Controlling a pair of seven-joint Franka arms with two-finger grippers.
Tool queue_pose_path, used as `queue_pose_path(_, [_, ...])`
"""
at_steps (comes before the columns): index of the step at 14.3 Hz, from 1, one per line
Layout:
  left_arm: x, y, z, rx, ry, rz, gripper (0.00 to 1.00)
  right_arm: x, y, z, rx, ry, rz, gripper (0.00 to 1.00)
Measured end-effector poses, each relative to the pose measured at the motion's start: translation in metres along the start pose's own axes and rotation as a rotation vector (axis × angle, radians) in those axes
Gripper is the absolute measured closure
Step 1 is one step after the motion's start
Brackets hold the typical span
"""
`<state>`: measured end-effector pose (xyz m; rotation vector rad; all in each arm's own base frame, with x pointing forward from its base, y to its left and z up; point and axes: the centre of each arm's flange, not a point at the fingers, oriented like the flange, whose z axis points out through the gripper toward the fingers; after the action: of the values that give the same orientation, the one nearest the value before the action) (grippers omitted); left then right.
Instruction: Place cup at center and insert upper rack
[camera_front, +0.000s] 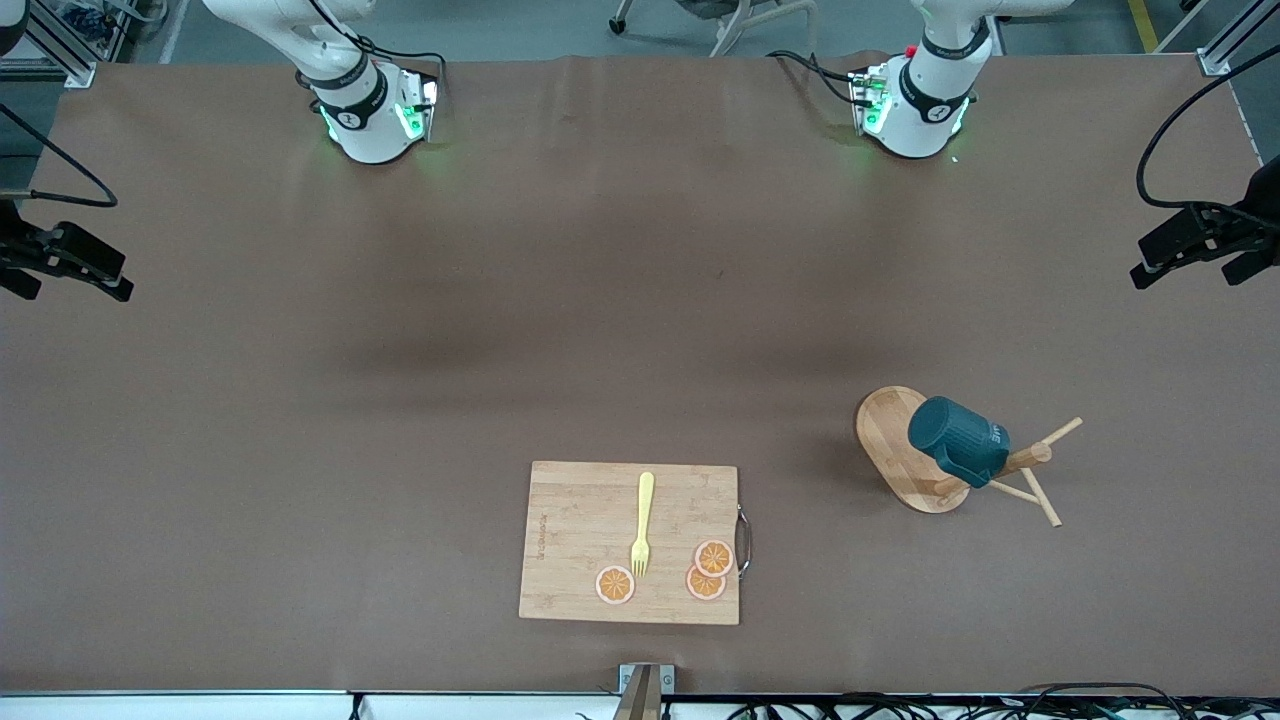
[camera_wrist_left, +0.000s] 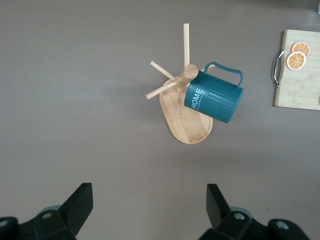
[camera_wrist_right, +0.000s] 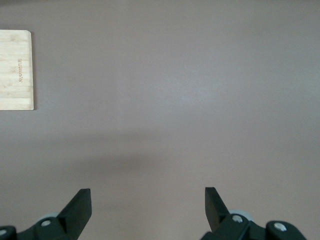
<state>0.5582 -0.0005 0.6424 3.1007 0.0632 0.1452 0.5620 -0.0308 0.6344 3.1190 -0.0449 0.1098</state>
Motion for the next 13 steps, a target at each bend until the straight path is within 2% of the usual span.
queue_pose_path(3, [-0.0002, 0.0000, -0.0005, 0.000, 0.001, 0.000, 0.00, -0.0004, 0.0009, 0.0003, 0.000, -0.004, 0.002, 0.00])
queue_pose_path(6, [-0.0004, 0.0033, -0.0006, -0.001, 0.001, 0.006, 0.00, -0.0032, 0.0009, 0.0024, 0.001, -0.029, 0.002, 0.00])
queue_pose_path(13, [-0.0011, 0.0062, -0.0036, -0.001, 0.008, 0.011, 0.00, -0.0039, 0.0015, 0.0014, 0.001, -0.028, 0.003, 0.00])
